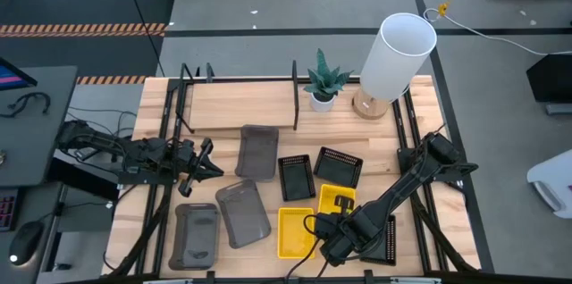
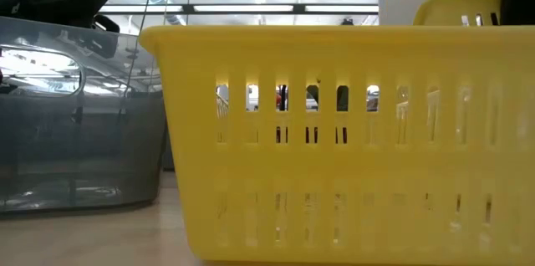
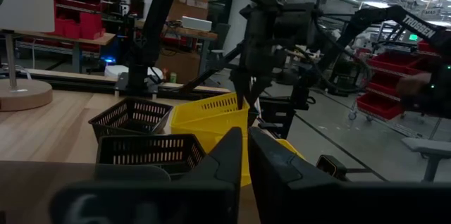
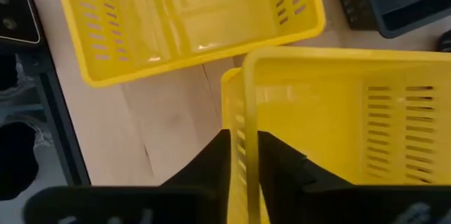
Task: Stack baskets on shelf by color
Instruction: Stack the top yellow bin on top of the bottom right yellow bin
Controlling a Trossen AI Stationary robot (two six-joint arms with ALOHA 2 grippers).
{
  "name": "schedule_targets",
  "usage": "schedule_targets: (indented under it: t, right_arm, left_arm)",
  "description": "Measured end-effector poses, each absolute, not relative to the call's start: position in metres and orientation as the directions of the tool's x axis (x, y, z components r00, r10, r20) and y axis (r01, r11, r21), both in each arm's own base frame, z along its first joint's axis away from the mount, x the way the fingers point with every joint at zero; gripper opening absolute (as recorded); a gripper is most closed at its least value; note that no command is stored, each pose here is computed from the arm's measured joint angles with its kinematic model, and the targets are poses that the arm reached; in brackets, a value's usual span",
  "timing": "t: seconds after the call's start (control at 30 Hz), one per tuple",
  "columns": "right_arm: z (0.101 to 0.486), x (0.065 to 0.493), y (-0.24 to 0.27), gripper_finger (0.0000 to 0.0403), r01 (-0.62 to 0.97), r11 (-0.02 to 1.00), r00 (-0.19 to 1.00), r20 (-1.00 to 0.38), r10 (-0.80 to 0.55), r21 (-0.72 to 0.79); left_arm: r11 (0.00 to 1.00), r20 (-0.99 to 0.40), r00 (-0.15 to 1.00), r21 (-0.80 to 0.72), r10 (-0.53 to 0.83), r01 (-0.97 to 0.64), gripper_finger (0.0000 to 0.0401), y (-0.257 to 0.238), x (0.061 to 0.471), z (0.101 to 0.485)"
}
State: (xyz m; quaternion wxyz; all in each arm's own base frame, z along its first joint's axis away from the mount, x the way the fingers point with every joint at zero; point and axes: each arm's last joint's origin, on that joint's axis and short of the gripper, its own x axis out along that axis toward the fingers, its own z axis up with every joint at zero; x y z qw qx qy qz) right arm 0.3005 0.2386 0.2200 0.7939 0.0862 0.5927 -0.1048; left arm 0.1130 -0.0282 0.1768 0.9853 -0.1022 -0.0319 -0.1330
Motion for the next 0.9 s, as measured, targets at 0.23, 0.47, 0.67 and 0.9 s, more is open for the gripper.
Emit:
schedule_targets:
  t: [0.23,0.47,0.67,0.9]
  right_arm:
    - [0.209,0.297,0.234,0.0122,0.313,0.950,0.243,-0.966,-0.086,-0.005]
    - [0.212,0.299,0.232,0.0119,0.341,0.940,0.238,-0.967,-0.087,-0.001]
    - [0.212,0.296,0.229,0.0119,0.403,0.914,0.231,-0.962,-0.145,-0.041]
    - [0.212,0.295,0.229,0.0119,0.400,0.915,0.219,-0.966,-0.140,-0.042]
  left_arm:
    - [0.944,0.090,0.963,-0.193,-0.256,0.269,0.0038,-0.028,0.113,0.177]
    - [0.944,0.090,0.963,-0.193,-0.255,0.268,0.0028,-0.028,0.113,0.177]
    - [0.944,0.090,0.963,-0.193,-0.256,0.269,0.0034,-0.028,0.113,0.177]
    - [0.944,0.090,0.963,-0.193,-0.256,0.269,0.0037,-0.028,0.113,0.177]
